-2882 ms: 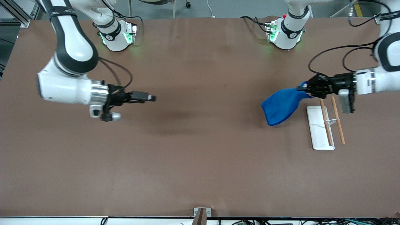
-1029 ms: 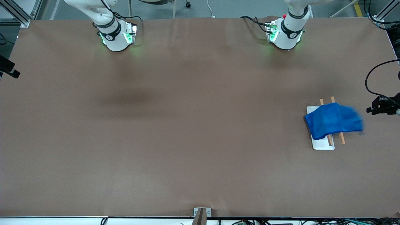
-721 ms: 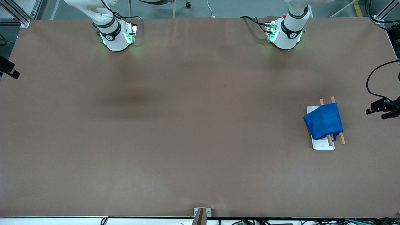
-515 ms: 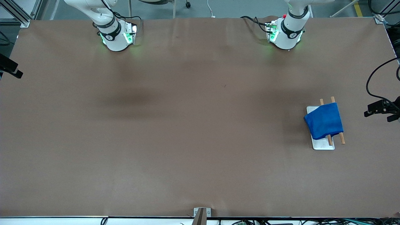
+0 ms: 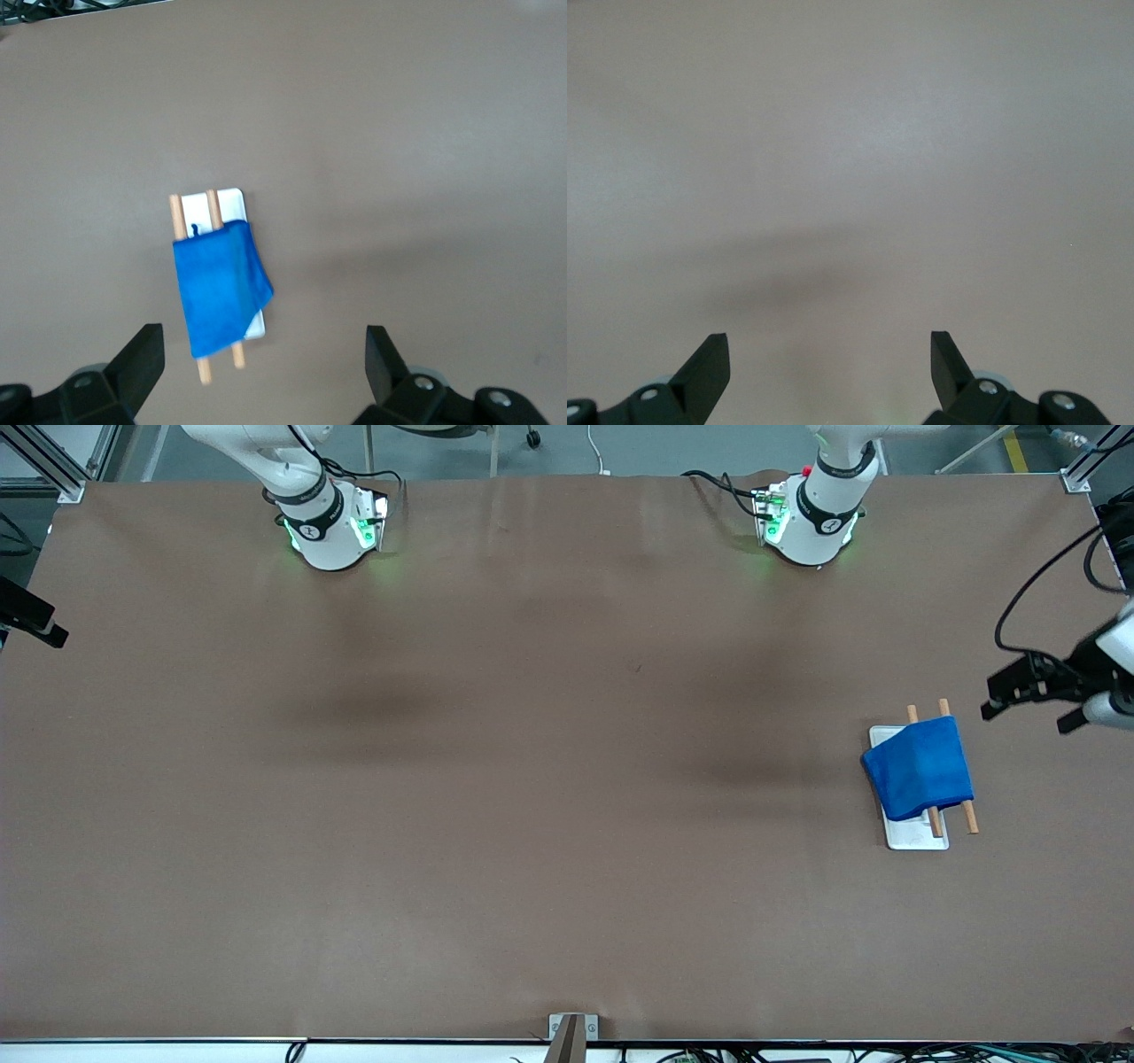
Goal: Right arm passes towel to left arm to hang
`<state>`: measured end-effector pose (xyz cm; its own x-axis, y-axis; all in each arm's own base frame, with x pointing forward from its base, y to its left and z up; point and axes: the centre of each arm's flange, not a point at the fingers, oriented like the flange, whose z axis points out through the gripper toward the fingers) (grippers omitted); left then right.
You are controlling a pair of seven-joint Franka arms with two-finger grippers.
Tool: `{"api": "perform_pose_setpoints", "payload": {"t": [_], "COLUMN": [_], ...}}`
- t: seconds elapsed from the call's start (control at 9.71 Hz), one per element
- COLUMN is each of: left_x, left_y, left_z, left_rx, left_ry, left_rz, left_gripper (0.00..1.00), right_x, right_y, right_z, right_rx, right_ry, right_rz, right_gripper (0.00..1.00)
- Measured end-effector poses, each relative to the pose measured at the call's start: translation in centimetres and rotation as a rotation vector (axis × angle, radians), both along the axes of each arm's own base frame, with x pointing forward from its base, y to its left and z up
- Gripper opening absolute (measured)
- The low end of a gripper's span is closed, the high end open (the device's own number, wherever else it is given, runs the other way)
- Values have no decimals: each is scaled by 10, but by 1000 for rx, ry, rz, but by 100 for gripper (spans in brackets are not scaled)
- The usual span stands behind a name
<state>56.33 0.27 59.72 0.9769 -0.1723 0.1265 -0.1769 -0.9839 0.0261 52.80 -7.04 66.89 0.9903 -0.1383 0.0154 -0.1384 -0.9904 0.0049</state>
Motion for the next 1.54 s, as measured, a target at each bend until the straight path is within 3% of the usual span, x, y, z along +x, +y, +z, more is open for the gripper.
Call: {"api": "perform_pose_setpoints", "payload": {"t": [0.31,0.93,1.54], "left_x": [-31,-23,-20], "left_y": [-30,-27,-28], "left_z": [63,60,52], "left_rx": [12,10,11], "left_ry": [31,95,111], "left_rz": [33,62,60], "left_gripper": [100,100,100], "right_x": [0,0,0], "right_y": [-3,-3,-3], "right_z": [0,0,0], "right_rx": [0,0,0], "right_ry": [1,1,1], "right_rz": [-5,-6,-6], "right_gripper": [100,100,100]}}
